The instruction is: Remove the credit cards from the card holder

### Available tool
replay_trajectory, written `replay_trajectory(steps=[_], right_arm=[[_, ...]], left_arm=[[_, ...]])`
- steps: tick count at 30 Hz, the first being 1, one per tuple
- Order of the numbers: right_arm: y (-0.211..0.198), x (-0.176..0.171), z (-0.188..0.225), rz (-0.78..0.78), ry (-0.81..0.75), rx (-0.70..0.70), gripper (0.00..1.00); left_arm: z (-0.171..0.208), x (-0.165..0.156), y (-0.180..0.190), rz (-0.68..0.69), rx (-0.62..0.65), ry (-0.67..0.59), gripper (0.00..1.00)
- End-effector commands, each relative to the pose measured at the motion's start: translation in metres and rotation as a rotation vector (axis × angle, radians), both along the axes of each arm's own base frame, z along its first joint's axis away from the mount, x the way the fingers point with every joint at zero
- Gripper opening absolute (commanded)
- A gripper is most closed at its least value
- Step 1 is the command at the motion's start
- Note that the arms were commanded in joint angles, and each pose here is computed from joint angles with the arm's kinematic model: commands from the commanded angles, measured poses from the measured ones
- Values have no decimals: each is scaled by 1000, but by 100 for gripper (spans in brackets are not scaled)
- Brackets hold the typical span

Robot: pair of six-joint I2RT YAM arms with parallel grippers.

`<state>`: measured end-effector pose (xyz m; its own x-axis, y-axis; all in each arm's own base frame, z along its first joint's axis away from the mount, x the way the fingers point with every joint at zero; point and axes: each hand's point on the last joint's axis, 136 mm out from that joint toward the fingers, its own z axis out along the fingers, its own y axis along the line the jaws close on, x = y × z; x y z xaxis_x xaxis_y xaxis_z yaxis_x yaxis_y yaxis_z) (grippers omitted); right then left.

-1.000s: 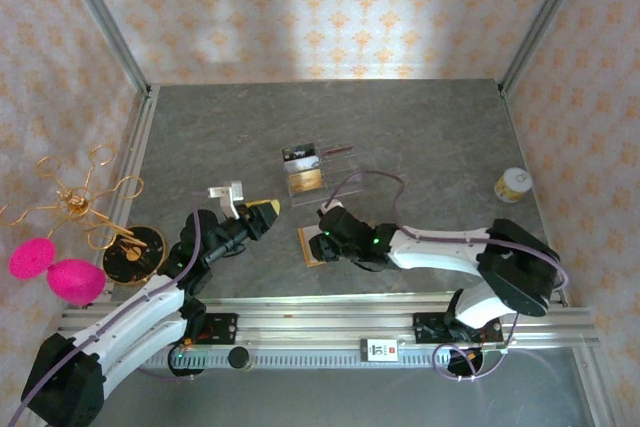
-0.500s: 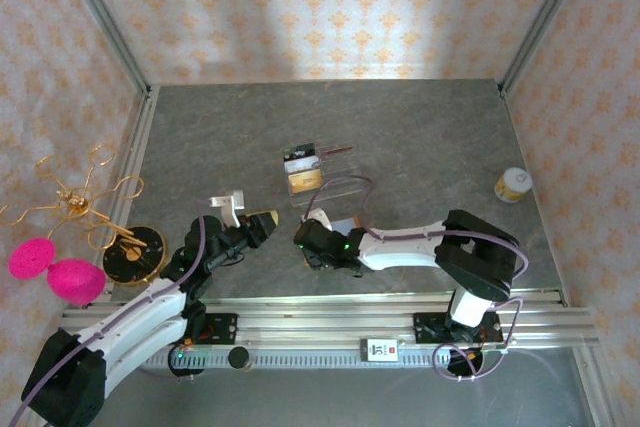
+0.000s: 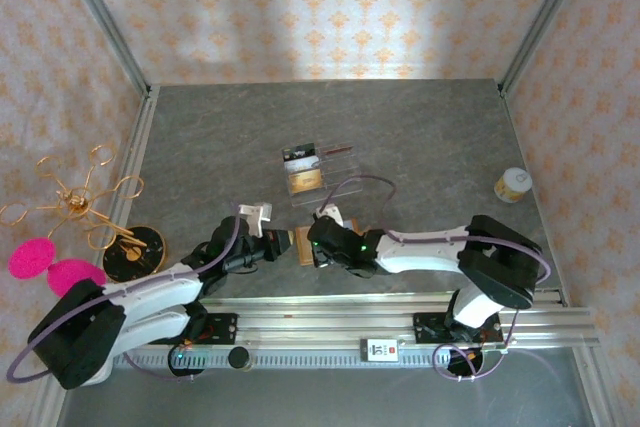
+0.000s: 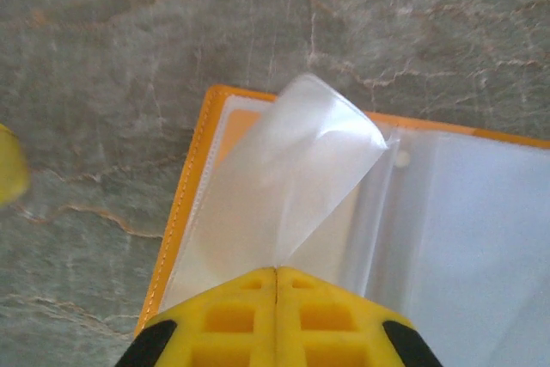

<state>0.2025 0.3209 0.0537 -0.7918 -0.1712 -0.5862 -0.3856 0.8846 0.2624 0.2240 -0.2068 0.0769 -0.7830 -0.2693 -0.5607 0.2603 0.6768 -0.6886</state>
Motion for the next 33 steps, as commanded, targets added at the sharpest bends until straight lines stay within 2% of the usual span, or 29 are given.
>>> replay_trajectory(steps=[1,7,8,10,12,16,22,25,28,33], right_arm=[[7,5,19,-41,-7,126,0],[-2,6,24,-77,-4,163,0],[-3,7,25,-86,-5,165,3],[-10,9,28,-121,-14,165,23],[-22,11,34,-168,-38,174,30],[-56,14,52,-287,-97,215,32],[-82,12,58,-340,-107,228,34],[-80,13,59,-308,-91,235,33],[-70,15,61,-241,-73,242,31],[-37,22,53,-71,-2,208,27]], left_arm=[[25,8,-19,-35,-70,-60,9],[12,10,-50,-125,-7,-18,8],[10,10,-55,-143,-2,-9,7],[4,9,-68,-185,4,10,7],[-2,8,-80,-224,15,27,7],[-9,8,-101,-292,32,52,7],[-16,9,-125,-352,60,79,11],[-3,19,-111,-280,60,41,11],[17,31,-77,-152,-2,2,11],[9,25,-29,-43,22,26,11]])
